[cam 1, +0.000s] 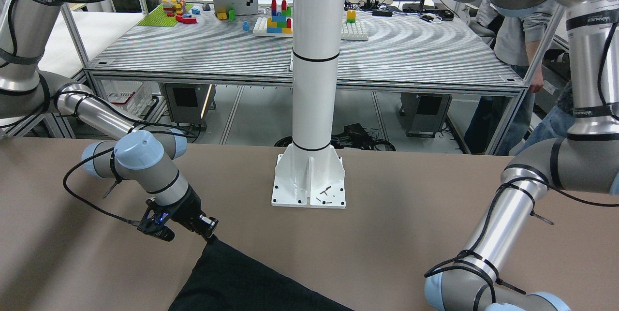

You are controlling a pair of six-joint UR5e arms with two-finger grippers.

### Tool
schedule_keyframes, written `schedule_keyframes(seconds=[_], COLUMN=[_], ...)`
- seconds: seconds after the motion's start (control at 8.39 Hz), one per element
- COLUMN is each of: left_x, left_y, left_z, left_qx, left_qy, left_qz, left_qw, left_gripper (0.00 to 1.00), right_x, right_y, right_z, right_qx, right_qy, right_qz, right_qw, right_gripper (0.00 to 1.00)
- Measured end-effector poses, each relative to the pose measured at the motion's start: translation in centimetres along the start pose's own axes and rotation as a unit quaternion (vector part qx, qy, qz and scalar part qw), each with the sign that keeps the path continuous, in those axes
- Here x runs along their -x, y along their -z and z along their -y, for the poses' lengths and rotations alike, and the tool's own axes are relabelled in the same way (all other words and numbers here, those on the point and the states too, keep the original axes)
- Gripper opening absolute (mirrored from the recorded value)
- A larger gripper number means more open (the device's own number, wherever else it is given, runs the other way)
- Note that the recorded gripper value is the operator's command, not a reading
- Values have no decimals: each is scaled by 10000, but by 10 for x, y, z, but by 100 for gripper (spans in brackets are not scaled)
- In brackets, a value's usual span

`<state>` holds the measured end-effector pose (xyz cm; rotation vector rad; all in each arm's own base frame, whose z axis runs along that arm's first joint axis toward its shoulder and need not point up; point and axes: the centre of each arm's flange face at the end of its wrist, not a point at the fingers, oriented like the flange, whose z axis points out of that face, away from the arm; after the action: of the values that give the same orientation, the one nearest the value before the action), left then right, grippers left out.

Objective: Fold clothes

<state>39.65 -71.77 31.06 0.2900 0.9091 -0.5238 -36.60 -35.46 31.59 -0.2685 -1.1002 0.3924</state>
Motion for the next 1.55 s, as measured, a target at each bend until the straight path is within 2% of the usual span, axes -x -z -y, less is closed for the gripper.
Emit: schedule_keyframes(seconds=[0.12, 0.24, 0.36, 0.48, 0.6, 0.95, 1.07, 1.19, 1.31, 1.55], left_x=[-2, -5, -8, -10, -11, -17, -15, -9, 5, 44], left_y=[2, 5, 7, 8, 9, 23, 36, 55, 73, 97], left_z=[-1, -3, -5, -6, -6, -18, -39, -69, -104, -177], left_qx=[-5, -5, -3, -2, -2, 33, 109, 226, 361, 495], left_qy=[36, 62, 80, 88, 93, 179, 230, 277, 331, 394], left_qz=[-24, -56, -82, -100, -107, -231, -302, -373, -428, -453], left_qw=[10000, 10000, 9999, 9999, 9999, 9996, 9992, 9987, 9979, 9970], left_gripper=[78, 78, 78, 78, 78, 78, 78, 78, 79, 79], right_x=[-8, -20, -33, -44, -50, -52, -50, -45, -40, -34], right_y=[-4, -10, -16, -22, -27, -32, -32, -32, -36, -44], right_z=[-24, -53, -78, -98, -112, -125, -122, -112, -95, -63], right_qx=[465, 959, 1377, 1681, 1877, 2045, 1997, 1831, 1551, 905], right_qy=[-213, -391, -512, -556, -556, -518, -519, -542, -528, -120], right_qz=[202, 432, 544, 537, 486, 459, 498, 578, 696, 861], right_qw=[9985, 9937, 9877, 9827, 9794, 9764, 9772, 9799, 9840, 9921], right_gripper=[0, 72, 95, 95, 95, 95, 95, 95, 95, 95])
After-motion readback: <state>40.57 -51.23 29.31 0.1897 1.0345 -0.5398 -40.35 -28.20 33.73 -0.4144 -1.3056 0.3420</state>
